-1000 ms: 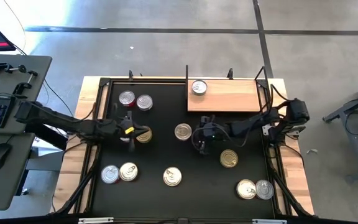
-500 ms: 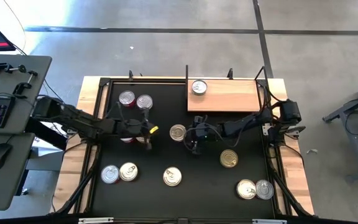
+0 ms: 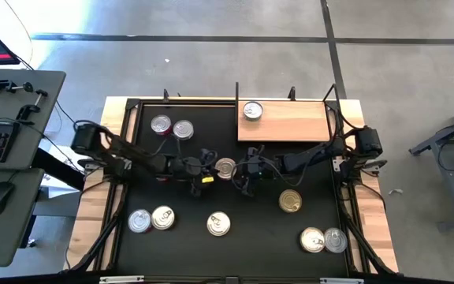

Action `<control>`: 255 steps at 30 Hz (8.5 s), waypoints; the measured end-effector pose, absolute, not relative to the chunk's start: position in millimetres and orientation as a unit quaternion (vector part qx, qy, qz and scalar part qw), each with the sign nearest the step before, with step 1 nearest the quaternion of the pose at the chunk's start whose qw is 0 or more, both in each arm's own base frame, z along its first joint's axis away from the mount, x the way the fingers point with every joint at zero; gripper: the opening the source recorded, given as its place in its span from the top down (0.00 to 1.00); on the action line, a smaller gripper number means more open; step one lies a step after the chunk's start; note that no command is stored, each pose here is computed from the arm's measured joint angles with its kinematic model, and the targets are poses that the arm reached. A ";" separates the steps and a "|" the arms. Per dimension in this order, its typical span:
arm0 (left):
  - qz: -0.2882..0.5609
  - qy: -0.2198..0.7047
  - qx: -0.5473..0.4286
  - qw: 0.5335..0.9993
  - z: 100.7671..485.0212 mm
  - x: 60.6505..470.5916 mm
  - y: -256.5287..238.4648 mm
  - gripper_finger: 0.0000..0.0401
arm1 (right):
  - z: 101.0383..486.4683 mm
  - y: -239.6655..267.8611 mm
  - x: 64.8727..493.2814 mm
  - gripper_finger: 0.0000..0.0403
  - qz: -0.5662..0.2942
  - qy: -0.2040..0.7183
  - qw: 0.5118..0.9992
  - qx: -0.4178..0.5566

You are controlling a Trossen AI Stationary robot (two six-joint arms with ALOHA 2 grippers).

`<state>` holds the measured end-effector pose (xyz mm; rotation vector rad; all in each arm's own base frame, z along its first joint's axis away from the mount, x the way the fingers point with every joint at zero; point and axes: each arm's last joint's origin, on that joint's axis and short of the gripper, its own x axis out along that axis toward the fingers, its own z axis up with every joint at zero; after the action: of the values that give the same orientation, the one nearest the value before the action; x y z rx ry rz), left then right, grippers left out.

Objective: Stack canned seafood by type on shelf
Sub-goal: Put the blue-pink tuna can on the shelf, then put the red tuna can on the shelf

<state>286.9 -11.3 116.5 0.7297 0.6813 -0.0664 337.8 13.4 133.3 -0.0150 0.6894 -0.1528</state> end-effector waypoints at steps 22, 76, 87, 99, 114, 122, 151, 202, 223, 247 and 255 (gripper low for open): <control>-0.058 0.288 0.241 0.925 128.6 317.5 -15.1 1.00 | 143.9 65.6 320.8 0.20 -0.095 0.348 0.922 -0.140; 0.066 0.301 0.006 0.951 187.3 302.0 7.3 0.87 | 162.3 77.5 282.0 0.59 -0.211 0.423 0.858 -0.203; 0.072 0.271 0.003 0.960 169.9 284.8 0.1 0.87 | 209.3 -26.7 252.8 0.59 -0.337 0.548 0.730 -0.231; 0.061 0.273 0.007 0.960 164.4 280.9 -6.1 0.87 | 179.6 -102.7 246.1 0.57 -0.353 0.631 0.668 -0.178; 0.061 0.266 0.006 0.962 165.7 281.7 -6.2 0.87 | 220.9 -99.0 239.4 0.26 -0.291 0.622 0.724 -0.069; 0.061 0.268 0.006 0.961 165.3 281.5 -6.3 0.87 | 237.2 -131.0 232.0 0.56 -0.303 0.587 0.751 0.013; 0.061 0.268 0.002 0.961 165.3 281.5 -6.9 0.87 | 224.8 -209.9 242.5 0.99 -0.378 0.518 0.765 0.060; 0.194 0.216 -0.091 0.953 181.3 247.0 -86.1 0.92 | 182.4 101.4 275.8 0.80 -0.078 0.168 0.982 -0.026; 0.059 0.085 -0.117 0.988 167.0 306.1 -144.3 0.92 | 232.3 146.6 211.0 0.52 -0.027 0.343 0.939 0.011; 0.438 0.237 -0.107 0.861 215.7 245.7 -66.6 0.92 | 152.1 155.8 229.3 0.52 -0.066 0.249 0.964 0.059; 0.555 0.369 -0.147 0.731 204.9 233.3 20.2 0.84 | 148.9 155.0 231.2 0.52 -0.070 0.251 0.964 0.058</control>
<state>233.3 20.2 204.9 -0.3240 0.8127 1.2214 231.2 155.0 148.9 0.1177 0.5091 -0.1421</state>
